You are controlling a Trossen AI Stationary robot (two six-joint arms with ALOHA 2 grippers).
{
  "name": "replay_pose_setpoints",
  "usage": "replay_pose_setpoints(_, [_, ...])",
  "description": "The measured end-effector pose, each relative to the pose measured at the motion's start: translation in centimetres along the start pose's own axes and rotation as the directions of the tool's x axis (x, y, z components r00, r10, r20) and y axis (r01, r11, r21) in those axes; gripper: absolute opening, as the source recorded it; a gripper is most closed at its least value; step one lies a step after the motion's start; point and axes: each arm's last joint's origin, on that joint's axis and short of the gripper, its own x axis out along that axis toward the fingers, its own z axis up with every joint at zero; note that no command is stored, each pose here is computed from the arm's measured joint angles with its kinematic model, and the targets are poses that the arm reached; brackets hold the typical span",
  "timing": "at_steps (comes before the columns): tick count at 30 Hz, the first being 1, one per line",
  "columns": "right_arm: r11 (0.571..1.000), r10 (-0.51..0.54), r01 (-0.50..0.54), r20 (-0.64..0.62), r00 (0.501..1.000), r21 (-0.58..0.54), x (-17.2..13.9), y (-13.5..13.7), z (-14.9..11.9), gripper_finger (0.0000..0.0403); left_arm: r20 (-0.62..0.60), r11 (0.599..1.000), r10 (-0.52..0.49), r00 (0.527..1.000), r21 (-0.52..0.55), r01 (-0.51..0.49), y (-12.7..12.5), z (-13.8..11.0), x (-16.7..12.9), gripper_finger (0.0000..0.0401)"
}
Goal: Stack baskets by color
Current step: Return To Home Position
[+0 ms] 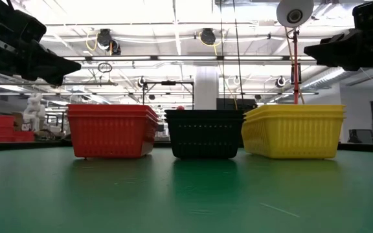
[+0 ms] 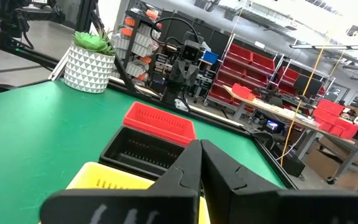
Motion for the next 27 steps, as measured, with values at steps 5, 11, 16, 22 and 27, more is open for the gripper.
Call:
replay_pose_setpoints(5, [1.0, 0.0, 0.0, 0.0, 1.0, 0.0, 0.0, 0.0, 0.0, 0.0, -0.002, 1.0, 0.009, 1.0, 0.012, -0.009, 0.03, -0.01, 0.01, 0.0003])
replay_pose_setpoints(11, [1.0, 0.001, -0.001, 0.0, 1.0, 0.0, 0.0, 0.0, 0.0, 0.0, -0.002, 1.0, 0.011, 1.0, 0.012, -0.011, 0.03, -0.01, 0.01, 0.0024])
replay_pose_setpoints(16, [1.0, 0.001, -0.001, 0.0, 1.0, 0.0, 0.0, 0.0, 0.0, 0.0, -0.002, 1.0, 0.011, 1.0, 0.013, -0.011, 0.03, -0.01, 0.01, 0.0036])
replay_pose_setpoints(22, [1.0, 0.001, -0.001, 0.0, 1.0, 0.0, 0.0, 0.0, 0.0, 0.0, -0.002, 1.0, 0.011, 1.0, 0.013, -0.011, 0.03, -0.01, 0.01, 0.0035])
replay_pose_setpoints(27, [1.0, 0.001, -0.001, 0.0, 1.0, 0.0, 0.0, 0.0, 0.0, 0.0, -0.002, 1.0, 0.011, 1.0, 0.013, -0.011, 0.03, -0.02, 0.01, 0.0035])
